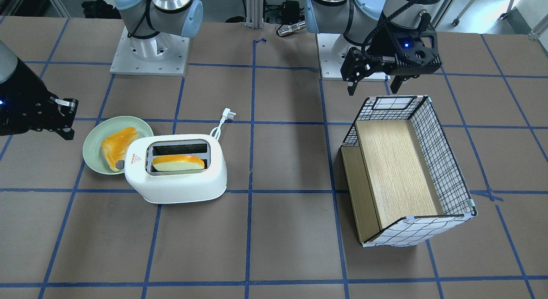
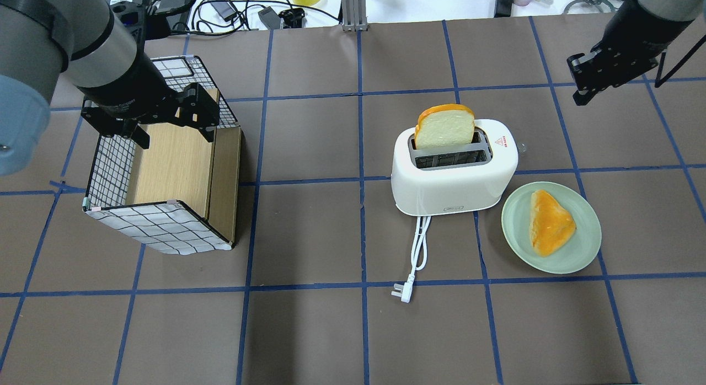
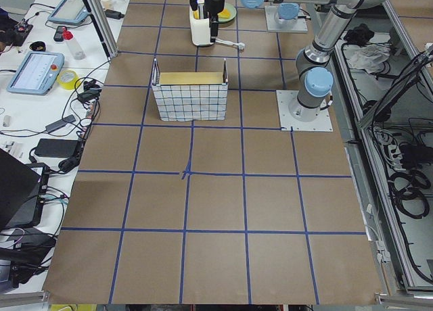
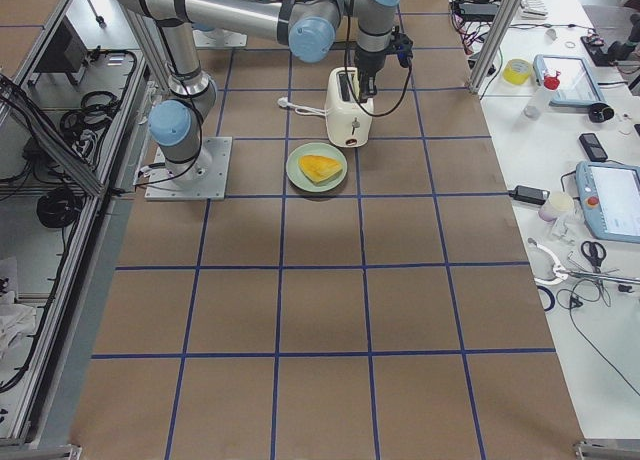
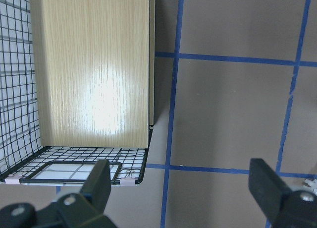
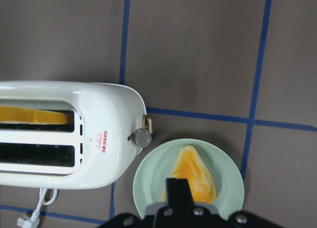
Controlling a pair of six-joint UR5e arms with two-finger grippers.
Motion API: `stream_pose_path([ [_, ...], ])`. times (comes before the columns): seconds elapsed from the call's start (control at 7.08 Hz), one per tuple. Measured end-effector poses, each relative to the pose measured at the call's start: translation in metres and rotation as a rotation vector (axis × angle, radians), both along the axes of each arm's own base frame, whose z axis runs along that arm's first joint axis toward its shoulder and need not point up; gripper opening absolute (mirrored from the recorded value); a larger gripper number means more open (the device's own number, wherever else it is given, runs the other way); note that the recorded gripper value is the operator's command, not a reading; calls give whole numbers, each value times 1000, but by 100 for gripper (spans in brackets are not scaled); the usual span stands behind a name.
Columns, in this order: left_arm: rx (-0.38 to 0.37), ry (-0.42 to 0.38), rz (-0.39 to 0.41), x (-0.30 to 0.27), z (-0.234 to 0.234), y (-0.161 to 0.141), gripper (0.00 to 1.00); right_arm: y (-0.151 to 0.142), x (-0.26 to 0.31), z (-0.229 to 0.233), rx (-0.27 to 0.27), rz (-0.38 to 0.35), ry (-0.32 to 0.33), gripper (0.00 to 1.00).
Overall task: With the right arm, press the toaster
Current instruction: 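Move the right gripper toward the lever on the white toaster's side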
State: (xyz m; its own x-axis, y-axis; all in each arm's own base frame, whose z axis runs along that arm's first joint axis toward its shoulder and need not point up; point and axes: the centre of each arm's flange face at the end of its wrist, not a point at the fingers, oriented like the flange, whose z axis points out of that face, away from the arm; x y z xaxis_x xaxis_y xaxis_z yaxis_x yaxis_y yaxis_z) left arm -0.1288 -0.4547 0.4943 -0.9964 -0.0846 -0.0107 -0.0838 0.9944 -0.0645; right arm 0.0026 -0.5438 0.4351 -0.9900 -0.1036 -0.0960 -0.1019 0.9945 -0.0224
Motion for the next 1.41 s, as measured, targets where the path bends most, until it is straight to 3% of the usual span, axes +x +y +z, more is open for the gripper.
stream_pose_path([
  [0.56,0,0,0,0,0,0,100,1,3,-75,-55,-36,-23,0],
  [1.13,0,0,0,0,0,0,100,-9,17,-86,-87,-57,-176,0],
  [1.41,0,0,0,0,0,0,100,-11,18,-92,-79,-55,-191,0],
])
